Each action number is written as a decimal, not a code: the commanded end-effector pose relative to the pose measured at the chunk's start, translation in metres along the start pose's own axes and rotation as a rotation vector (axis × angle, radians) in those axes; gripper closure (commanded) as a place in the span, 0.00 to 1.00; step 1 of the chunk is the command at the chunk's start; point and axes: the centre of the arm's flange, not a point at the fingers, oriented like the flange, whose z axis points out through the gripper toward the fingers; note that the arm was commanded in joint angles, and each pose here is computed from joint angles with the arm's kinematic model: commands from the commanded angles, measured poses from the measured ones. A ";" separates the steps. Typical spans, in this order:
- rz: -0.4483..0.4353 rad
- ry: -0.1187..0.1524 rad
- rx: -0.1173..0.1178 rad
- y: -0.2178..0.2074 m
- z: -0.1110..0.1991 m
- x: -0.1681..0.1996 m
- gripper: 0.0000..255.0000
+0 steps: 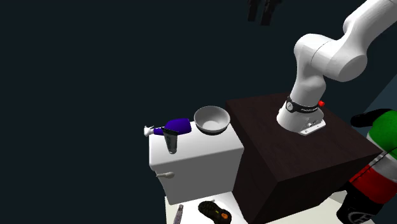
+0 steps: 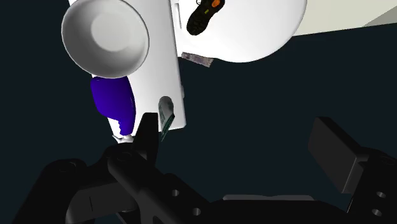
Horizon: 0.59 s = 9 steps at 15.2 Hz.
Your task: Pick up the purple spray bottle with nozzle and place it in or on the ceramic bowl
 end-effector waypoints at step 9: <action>-0.043 -0.022 -0.010 0.036 0.085 0.054 0.00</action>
